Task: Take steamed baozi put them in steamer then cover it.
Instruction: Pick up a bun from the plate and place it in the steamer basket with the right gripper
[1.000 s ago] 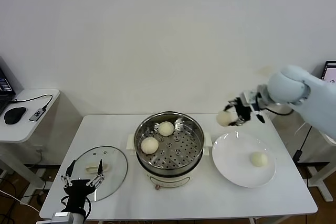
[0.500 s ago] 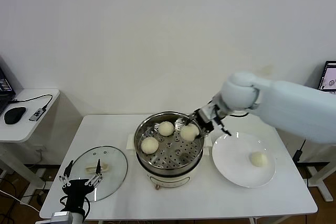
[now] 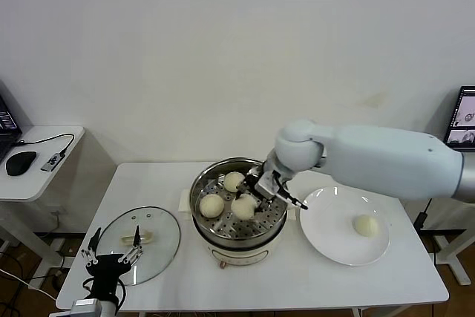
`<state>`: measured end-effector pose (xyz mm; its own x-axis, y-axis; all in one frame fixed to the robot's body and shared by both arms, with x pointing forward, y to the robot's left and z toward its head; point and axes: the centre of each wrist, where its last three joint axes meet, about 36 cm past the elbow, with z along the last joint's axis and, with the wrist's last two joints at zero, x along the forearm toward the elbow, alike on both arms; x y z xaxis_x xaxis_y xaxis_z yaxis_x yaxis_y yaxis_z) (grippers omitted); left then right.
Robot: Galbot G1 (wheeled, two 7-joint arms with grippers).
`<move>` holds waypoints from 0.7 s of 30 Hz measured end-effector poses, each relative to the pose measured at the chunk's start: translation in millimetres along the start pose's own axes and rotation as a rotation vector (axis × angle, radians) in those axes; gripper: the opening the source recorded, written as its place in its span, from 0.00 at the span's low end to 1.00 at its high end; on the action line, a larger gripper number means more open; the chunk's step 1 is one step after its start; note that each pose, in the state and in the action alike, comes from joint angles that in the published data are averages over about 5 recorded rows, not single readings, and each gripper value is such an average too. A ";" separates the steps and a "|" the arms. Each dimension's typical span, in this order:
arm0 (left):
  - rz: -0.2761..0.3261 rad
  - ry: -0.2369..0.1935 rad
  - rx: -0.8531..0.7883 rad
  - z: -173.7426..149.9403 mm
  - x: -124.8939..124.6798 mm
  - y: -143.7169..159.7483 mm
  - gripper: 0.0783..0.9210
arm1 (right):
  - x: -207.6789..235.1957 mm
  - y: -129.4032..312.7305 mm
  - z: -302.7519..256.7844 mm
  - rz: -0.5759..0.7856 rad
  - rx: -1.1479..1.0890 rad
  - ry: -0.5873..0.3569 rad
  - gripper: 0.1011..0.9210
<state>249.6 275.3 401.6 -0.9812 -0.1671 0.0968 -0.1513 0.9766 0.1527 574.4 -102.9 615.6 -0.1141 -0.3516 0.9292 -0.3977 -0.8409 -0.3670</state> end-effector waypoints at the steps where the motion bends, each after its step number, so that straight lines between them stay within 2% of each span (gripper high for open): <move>1: -0.001 0.001 0.000 0.6 0.0 0.3 0.88 | -2.0 -0.8 0.2 -0.004 0.020 -0.005 0.57; 14: -0.008 0.008 -0.006 3.9 0.5 0.2 0.88 | -20.9 1.2 0.7 -0.067 0.194 -0.071 0.58; 17: -0.008 0.009 -0.007 4.2 0.7 0.1 0.88 | -22.3 0.5 0.9 -0.067 0.206 -0.078 0.62; 21: -0.007 0.009 -0.007 4.2 0.6 -0.3 0.88 | -19.0 -0.7 4.3 -0.055 0.212 -0.073 0.76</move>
<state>248.6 275.4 397.4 -0.9791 -0.1749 0.1042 -0.1571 0.9745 0.1601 580.7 -97.5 598.0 -0.0280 -0.3250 0.9453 -0.2004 -0.9246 -0.3239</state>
